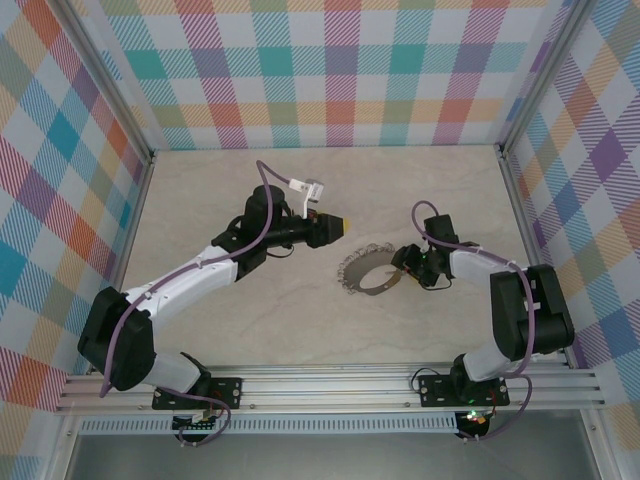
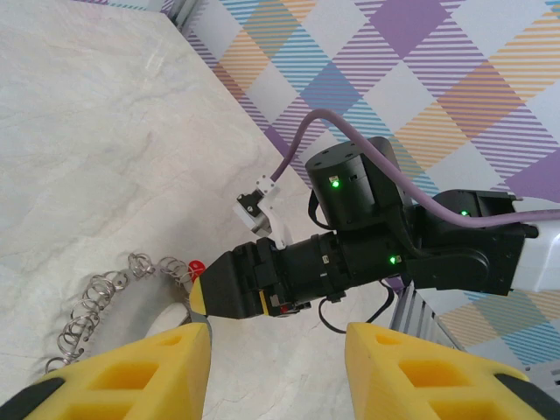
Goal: Put the keys on the keyring
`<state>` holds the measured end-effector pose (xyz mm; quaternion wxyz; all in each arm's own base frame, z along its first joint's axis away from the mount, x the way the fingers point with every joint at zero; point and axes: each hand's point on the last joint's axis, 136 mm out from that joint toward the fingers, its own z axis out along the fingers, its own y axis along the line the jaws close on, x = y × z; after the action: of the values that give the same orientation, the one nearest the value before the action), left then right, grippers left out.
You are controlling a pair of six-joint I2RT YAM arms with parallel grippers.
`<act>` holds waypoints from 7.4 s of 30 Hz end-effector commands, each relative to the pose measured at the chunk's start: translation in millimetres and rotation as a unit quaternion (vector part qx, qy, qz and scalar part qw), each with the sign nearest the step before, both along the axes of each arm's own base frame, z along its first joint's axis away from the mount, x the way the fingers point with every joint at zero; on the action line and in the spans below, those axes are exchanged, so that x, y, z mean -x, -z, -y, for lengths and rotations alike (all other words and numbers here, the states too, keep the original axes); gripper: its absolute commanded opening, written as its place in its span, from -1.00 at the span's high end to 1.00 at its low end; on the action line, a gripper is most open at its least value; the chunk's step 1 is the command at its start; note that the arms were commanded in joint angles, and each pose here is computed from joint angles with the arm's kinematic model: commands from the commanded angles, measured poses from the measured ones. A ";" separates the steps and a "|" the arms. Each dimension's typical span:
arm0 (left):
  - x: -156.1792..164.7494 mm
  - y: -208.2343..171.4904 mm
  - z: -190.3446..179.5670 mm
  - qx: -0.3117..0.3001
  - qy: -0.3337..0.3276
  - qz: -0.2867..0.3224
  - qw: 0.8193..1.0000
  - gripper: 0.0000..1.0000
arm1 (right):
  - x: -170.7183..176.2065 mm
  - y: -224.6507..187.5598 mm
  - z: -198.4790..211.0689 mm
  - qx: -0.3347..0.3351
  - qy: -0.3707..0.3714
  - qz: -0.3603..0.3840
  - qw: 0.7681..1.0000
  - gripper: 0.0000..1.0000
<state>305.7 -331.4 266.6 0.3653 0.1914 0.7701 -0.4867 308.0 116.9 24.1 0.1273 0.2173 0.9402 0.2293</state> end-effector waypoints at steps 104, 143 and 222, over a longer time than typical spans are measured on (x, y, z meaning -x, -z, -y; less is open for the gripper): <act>-31.2 -5.0 -69.4 -0.016 -0.127 0.020 0.992 0.05 | -5.0 0.1 -165.8 -0.076 -0.278 0.072 0.955 0.44; -30.2 -10.5 -72.7 -0.013 -0.123 0.024 0.992 0.05 | 3.8 -97.4 -163.7 -0.122 -0.380 0.211 0.892 1.00; -41.6 139.4 31.2 -0.136 0.056 0.001 0.989 1.00 | 3.3 -99.6 -148.6 -0.176 -0.347 0.211 0.897 1.00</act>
<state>342.9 -343.7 101.2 0.2767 0.2653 0.8479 -0.3663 310.4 259.6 113.7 0.1920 -0.1418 0.8648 0.4418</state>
